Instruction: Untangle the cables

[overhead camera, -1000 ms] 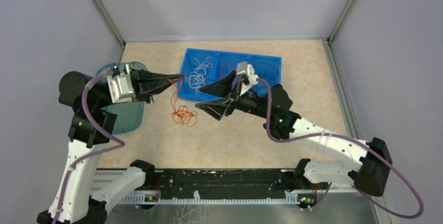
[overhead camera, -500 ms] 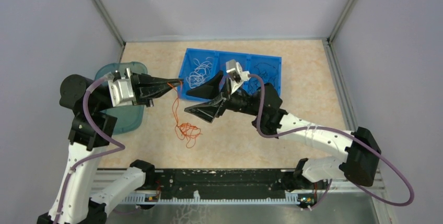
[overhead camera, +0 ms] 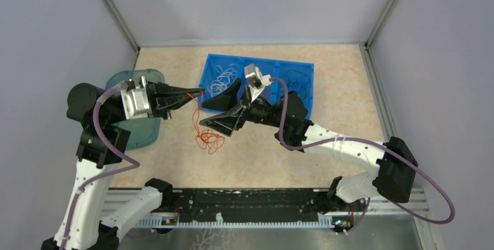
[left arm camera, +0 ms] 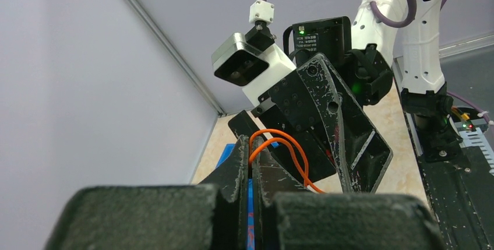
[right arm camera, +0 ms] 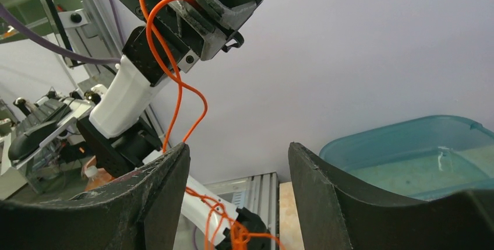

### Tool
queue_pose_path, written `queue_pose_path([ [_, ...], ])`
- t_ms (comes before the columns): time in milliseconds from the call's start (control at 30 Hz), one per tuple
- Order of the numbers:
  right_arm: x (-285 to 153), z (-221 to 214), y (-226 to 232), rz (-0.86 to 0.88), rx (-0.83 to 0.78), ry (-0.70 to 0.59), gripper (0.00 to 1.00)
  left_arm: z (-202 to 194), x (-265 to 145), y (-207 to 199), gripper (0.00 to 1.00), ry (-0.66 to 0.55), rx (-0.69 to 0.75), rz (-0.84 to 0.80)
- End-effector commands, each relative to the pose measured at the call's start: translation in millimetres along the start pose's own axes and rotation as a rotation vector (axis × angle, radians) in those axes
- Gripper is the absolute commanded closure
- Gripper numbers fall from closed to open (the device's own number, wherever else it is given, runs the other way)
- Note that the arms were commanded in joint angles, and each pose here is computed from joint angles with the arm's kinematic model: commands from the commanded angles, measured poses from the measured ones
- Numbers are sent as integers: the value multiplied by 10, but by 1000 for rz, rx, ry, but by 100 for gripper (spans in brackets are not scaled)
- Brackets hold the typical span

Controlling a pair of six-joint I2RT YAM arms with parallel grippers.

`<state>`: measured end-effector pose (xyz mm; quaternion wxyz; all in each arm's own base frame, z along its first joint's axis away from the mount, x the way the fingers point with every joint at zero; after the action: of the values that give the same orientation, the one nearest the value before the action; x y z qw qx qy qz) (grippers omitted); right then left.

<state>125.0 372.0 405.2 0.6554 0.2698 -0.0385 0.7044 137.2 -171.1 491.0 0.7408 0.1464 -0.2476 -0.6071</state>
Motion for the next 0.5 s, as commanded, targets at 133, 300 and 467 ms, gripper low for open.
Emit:
queue_pose_path([
  [133, 164, 252, 201, 99, 1, -78, 36, 3, -2, -48, 100, -7, 10, -25],
  [300, 207, 238, 220, 117, 14, -82, 36, 5, 1, -44, 100, -8, 11, -26],
  [467, 222, 228, 243, 139, 34, -85, 36, -11, -2, -45, 100, -2, 19, -28],
])
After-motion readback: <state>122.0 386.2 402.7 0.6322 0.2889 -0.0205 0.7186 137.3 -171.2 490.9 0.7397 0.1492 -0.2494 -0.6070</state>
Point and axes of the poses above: each gripper's point midway between its finger pads, its own x axis out along the fingers, its own y axis along the line the jaws close on, z = x × y, the point moved 4 cm from there along -x, back along the fingers, and after that the axes turned 2 degrees about x, right-handed, at the moved point
